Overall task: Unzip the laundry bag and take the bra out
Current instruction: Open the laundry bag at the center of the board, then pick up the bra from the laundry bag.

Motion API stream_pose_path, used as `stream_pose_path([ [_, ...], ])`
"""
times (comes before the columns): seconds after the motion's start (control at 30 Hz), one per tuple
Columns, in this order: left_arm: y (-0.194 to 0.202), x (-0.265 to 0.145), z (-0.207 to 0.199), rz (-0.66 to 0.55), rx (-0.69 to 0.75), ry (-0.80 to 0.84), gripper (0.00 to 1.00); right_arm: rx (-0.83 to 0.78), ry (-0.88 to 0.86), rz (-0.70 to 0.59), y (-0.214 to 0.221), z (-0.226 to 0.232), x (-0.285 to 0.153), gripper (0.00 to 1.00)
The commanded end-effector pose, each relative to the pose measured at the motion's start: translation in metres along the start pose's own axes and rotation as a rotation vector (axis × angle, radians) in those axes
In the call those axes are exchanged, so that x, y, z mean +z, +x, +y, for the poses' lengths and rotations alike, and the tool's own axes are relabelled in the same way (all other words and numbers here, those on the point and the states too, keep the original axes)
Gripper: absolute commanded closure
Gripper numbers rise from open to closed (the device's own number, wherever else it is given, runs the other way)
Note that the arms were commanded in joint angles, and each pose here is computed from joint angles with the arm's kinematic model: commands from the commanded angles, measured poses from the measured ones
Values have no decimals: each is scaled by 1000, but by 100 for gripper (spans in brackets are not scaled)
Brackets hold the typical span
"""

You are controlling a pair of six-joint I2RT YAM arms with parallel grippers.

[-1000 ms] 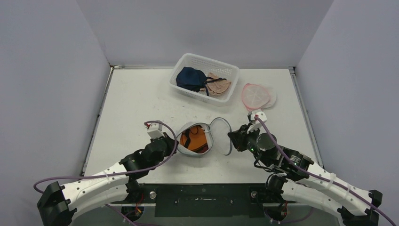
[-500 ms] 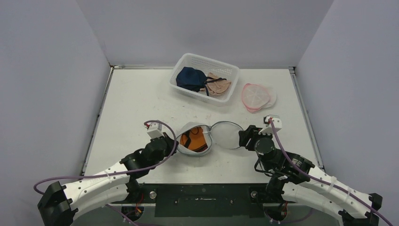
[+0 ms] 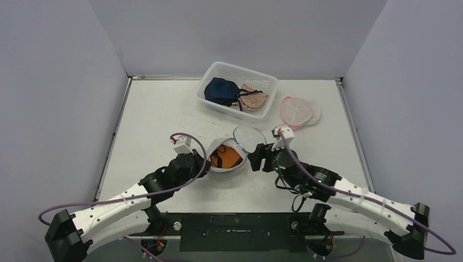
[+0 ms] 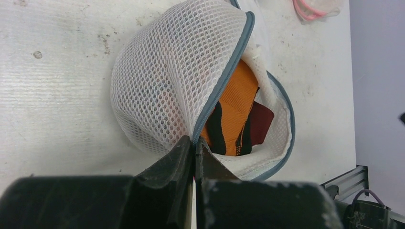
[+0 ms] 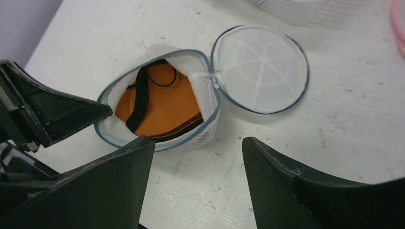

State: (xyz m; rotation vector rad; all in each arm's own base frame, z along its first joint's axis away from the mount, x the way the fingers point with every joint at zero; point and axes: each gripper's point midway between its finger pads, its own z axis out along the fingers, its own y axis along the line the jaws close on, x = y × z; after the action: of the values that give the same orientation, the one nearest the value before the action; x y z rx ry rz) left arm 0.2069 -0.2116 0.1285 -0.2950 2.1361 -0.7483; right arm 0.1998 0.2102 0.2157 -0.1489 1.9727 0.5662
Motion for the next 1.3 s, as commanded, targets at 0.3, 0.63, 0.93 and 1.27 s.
stream_pose_path([
  [0.3,-12,-2,13,29,26,-53,100,-242,-77,65,50,63,78,35],
  [0.63,-5,-2,20,48,31,-52,100,-439,-72,59,76,80,79,39],
  [0.93,5,-2,35,59,32,-78,100,-493,-132,194,134,80,67,44],
  [1.27,16,1,43,83,53,-73,100,-383,-143,107,108,100,59,36],
])
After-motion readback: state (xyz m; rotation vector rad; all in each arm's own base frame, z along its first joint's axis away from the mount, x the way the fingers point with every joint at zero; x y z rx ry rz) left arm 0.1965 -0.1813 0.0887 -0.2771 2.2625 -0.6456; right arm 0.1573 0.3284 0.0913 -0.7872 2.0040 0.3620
